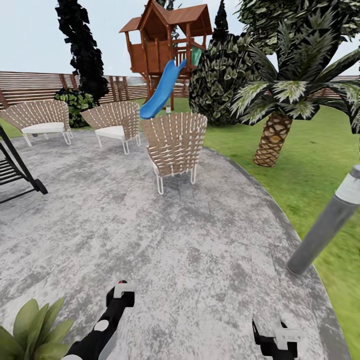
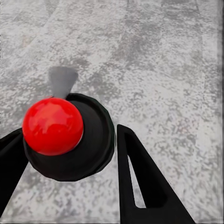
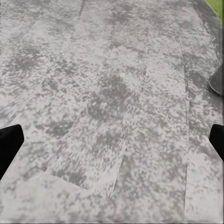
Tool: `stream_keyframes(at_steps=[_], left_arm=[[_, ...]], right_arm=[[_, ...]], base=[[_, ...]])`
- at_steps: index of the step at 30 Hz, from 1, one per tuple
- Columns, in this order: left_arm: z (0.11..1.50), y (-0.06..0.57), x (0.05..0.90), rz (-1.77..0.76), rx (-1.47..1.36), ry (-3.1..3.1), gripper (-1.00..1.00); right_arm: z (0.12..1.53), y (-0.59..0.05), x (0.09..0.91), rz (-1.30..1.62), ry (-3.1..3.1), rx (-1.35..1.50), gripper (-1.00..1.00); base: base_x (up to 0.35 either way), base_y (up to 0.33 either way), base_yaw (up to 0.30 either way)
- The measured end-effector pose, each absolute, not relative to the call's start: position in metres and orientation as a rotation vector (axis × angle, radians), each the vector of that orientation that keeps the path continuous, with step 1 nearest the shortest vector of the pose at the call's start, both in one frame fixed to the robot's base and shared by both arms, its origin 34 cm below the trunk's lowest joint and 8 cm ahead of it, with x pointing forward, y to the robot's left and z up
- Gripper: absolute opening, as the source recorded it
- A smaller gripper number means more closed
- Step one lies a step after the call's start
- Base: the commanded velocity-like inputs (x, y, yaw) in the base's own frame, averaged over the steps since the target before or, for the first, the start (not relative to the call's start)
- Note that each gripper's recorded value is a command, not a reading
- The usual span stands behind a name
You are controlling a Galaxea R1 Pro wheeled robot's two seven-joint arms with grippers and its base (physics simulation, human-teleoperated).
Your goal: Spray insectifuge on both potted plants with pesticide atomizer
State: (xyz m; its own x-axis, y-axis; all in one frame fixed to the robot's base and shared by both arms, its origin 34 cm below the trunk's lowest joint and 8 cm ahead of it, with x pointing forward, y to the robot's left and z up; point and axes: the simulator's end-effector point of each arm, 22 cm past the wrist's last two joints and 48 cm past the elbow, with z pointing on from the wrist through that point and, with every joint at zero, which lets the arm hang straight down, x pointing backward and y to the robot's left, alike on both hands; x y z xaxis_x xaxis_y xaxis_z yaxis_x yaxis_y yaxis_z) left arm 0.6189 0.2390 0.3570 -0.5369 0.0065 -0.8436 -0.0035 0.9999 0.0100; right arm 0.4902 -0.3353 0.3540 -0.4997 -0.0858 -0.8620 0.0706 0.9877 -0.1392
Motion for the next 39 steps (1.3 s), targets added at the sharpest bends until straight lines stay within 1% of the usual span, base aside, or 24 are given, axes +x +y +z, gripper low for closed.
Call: stream_keyframes(at_steps=[5,15,24,39], left_arm=[[0.3574,0.2389,0.6189,0.013,0.002,2.138,-1.0],[0.3576,0.2398,0.6188,0.014,0.001,2.138,-1.0],[0.3567,0.2391,0.6179,0.013,0.002,2.139,-1.0],[0.3564,0.239,0.6173,0.013,0.003,2.139,-1.0]], right_arm=[[0.3545,-0.3349,0.4904,-0.188,2.084,-0.012,1.0],[0.3547,-0.335,0.4905,-0.189,2.084,-0.012,1.0],[0.3544,-0.3348,0.4903,-0.189,2.085,-0.013,1.0],[0.3541,-0.3349,0.49,-0.189,2.086,-0.012,1.0]], base=[[-0.152,-0.005,-0.002],[0.109,-0.172,0.129],[0.015,-0.022,0.027],[0.0,0.0,0.262]])
